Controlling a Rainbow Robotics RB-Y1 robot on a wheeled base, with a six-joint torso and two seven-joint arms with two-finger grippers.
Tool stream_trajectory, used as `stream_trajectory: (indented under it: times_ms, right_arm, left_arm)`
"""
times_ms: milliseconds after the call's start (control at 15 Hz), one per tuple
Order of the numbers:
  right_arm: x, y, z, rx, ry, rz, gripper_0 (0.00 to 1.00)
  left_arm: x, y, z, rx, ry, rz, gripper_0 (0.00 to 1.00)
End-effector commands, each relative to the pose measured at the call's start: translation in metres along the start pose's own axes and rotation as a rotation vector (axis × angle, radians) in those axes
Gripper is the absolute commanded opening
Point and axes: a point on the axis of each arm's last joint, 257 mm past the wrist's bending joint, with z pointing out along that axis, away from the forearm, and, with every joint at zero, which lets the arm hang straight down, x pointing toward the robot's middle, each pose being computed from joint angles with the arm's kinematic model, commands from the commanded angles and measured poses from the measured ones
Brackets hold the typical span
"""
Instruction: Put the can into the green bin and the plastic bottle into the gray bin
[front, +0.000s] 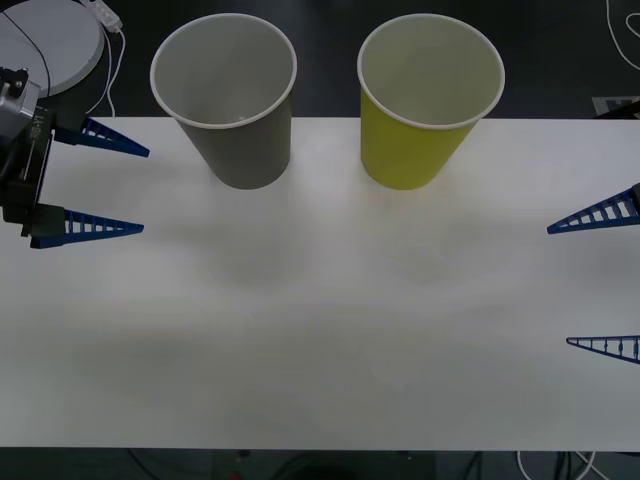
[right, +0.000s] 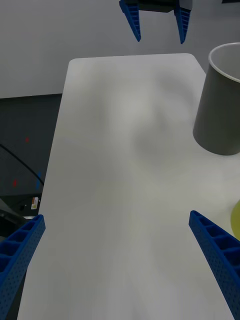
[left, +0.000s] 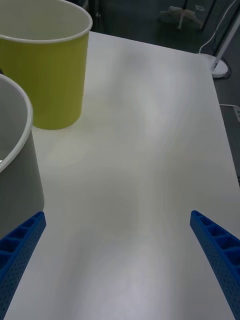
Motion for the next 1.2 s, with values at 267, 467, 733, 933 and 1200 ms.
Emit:
stream_trajectory:
  times_ms: [267,467,733,933,1200]
  right_arm:
    - [0.0,0.0,0.0,0.0,0.0,0.0,1.0]
    - [0.0,0.0,0.0,0.0,0.0,0.0,1.0]
    - [0.0,0.0,0.0,0.0,0.0,0.0,1.0]
    - [0.0,0.0,0.0,0.0,0.0,0.0,1.0]
    - [0.0,0.0,0.0,0.0,0.0,0.0,1.0]
  left_arm:
    - [0.009,-0.024,0.004,-0.01,-0.036,0.036,1.0]
    - [0.003,-0.037,0.006,-0.018,-0.059,0.031,1.0]
    - [-0.004,-0.051,0.013,-0.033,-0.084,0.031,1.0]
    - [-0.009,-0.063,0.009,-0.035,-0.085,0.046,1.0]
    - [-0.009,-0.077,0.007,-0.046,-0.064,0.074,1.0]
